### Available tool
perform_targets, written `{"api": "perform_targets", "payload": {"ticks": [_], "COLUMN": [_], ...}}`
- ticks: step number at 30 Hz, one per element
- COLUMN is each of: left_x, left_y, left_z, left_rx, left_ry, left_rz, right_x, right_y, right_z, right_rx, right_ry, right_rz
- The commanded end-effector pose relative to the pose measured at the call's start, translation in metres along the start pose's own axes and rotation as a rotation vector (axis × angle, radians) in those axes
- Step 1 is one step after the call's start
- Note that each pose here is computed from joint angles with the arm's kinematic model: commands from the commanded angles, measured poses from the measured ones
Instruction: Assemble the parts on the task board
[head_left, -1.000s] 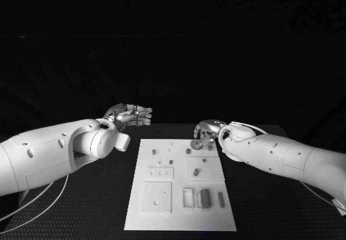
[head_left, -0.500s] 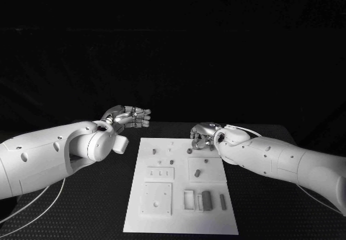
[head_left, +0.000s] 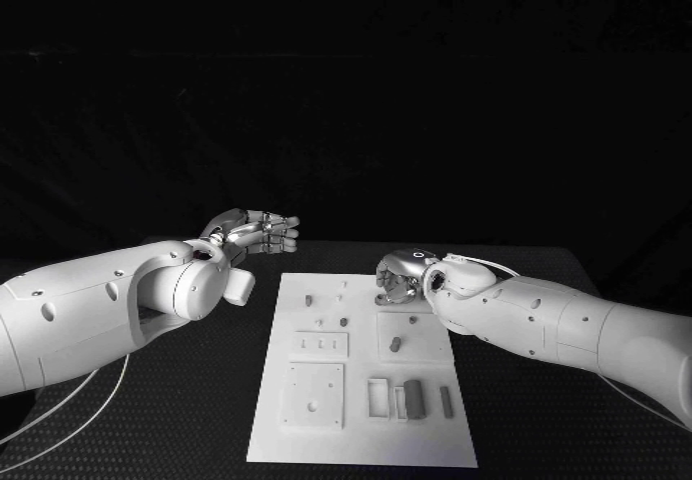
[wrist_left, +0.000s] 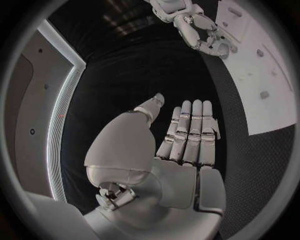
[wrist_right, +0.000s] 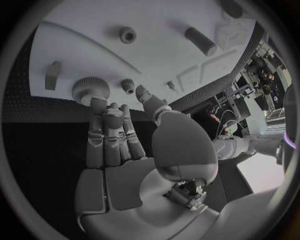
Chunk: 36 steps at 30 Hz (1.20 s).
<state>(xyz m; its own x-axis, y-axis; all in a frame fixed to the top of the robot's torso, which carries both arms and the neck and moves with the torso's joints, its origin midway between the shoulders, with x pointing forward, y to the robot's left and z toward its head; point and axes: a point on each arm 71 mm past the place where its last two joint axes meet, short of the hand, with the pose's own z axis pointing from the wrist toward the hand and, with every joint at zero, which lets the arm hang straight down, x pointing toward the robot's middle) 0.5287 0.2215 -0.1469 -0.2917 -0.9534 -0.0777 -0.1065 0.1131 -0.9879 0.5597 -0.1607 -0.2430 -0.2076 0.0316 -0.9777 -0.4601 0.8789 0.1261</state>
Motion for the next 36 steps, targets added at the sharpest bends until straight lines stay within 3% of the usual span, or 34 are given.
{"api": "perform_targets", "payload": {"ticks": [1,10,36], "left_x": [0.0,0.0011,0.001], "left_y": [-0.0018,-0.0024,-0.0093], "left_z": [0.0002,-0.0002,0.0002], "left_rx": [0.009,0.009,0.019], "left_ry": [0.011,0.016,0.021], "left_rz": [0.003,0.002,0.004], "right_x": [0.001,0.009,0.016], "right_y": [0.002,0.004,0.01], "right_z": [0.0,0.002,0.003], "right_rx": [-0.009,-0.002,-0.002], "right_ry": [0.003,0.028,0.034], "right_rz": [-0.032,-0.058,-0.056]}}
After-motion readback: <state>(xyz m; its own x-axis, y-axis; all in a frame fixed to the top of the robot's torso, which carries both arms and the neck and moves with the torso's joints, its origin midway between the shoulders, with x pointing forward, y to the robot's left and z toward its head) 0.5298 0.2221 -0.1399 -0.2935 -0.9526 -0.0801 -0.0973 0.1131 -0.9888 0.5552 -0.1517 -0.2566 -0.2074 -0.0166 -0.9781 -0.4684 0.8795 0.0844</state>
